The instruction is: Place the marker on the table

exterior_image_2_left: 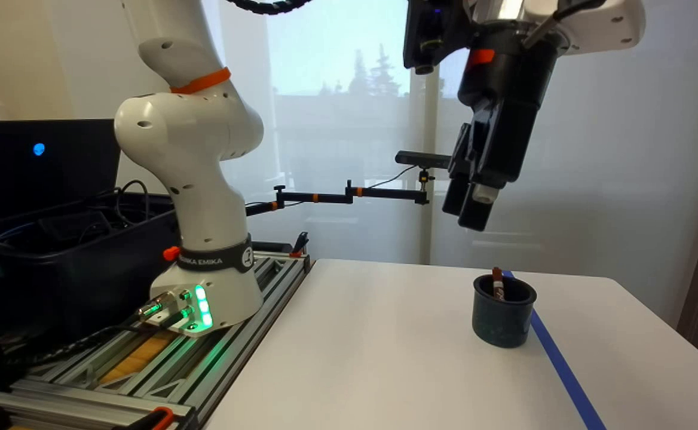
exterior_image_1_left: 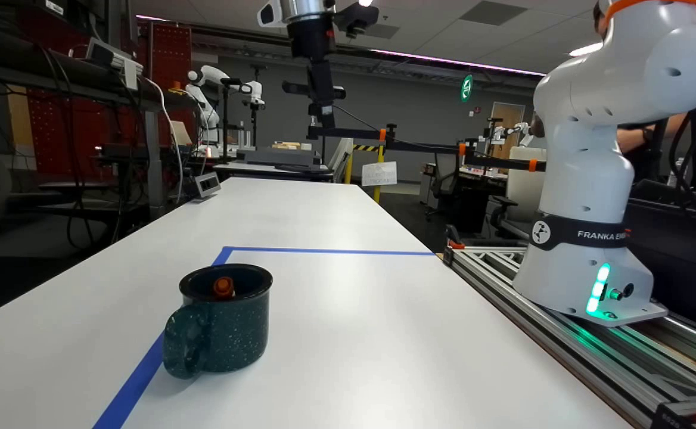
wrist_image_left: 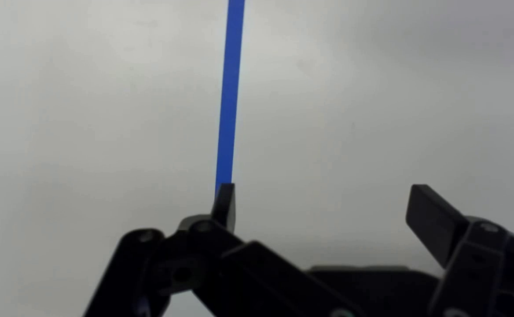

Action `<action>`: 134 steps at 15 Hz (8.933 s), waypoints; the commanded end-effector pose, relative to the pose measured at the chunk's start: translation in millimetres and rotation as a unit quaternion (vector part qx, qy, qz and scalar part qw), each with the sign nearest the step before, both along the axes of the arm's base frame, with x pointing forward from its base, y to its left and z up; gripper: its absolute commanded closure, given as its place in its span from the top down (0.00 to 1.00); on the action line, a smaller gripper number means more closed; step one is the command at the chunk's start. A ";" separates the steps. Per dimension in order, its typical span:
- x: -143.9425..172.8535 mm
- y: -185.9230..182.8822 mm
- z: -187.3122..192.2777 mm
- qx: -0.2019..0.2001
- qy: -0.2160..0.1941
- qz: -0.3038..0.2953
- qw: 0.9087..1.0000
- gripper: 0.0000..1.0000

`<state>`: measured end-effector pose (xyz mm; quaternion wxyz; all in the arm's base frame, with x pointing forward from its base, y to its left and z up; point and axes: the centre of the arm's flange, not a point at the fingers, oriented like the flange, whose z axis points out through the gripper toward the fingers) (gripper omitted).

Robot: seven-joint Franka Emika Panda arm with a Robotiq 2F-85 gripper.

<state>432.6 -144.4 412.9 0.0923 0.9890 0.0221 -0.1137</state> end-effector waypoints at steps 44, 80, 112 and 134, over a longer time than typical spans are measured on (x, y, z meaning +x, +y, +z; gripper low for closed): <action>82.2 139.9 -115.6 0.226 -0.043 0.318 0.920 1.00; 101.5 183.2 -146.8 0.242 -0.015 0.600 0.762 0.41; 127.6 196.7 -206.9 0.258 -0.028 0.626 0.735 0.26; 52.2 248.2 -63.6 0.207 0.042 0.633 0.744 0.05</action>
